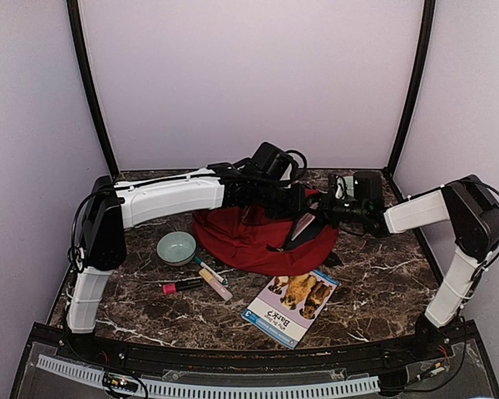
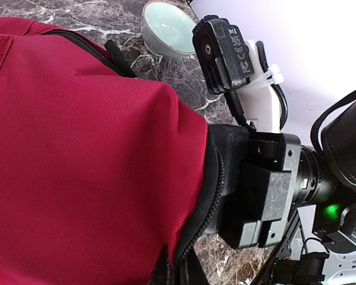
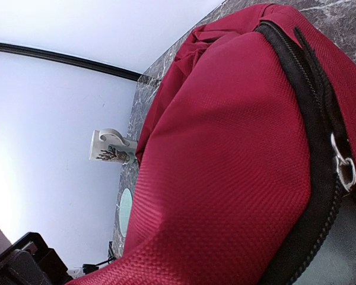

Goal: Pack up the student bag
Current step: Place the book in the largest pocket of the bag.

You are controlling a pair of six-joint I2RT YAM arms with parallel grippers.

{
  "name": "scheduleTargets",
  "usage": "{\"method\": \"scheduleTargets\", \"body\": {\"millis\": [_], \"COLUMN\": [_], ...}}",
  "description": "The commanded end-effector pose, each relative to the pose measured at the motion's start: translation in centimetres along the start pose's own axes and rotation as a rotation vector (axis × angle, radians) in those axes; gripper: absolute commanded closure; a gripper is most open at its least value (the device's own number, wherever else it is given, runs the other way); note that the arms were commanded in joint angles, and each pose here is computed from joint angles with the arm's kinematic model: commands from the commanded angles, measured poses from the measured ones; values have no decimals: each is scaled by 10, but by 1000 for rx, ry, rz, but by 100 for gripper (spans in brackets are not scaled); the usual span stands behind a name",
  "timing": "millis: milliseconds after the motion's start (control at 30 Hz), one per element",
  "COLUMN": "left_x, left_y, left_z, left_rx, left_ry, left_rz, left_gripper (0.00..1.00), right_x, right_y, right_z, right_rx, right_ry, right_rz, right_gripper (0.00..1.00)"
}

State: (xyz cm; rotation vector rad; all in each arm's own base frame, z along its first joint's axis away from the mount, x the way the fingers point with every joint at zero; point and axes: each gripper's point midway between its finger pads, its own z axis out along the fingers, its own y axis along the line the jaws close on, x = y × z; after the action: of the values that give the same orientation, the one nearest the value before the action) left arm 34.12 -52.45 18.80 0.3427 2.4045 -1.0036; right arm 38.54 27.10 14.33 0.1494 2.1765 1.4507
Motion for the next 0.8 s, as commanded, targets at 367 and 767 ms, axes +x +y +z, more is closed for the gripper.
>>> {"method": "scheduleTargets", "body": {"millis": [367, 767], "left_x": [0, 16], "left_y": [-25, -32], "left_z": [-16, -7], "left_rx": [122, 255], "left_ry": [-11, 52], "left_rz": [35, 109], "left_gripper": [100, 100], "right_x": [7, 6], "right_y": [8, 19], "right_z": [-43, -113], "right_rx": [206, 442], "right_ry": [-3, -75], "right_rz": [-175, -145], "right_gripper": [80, 57]}}
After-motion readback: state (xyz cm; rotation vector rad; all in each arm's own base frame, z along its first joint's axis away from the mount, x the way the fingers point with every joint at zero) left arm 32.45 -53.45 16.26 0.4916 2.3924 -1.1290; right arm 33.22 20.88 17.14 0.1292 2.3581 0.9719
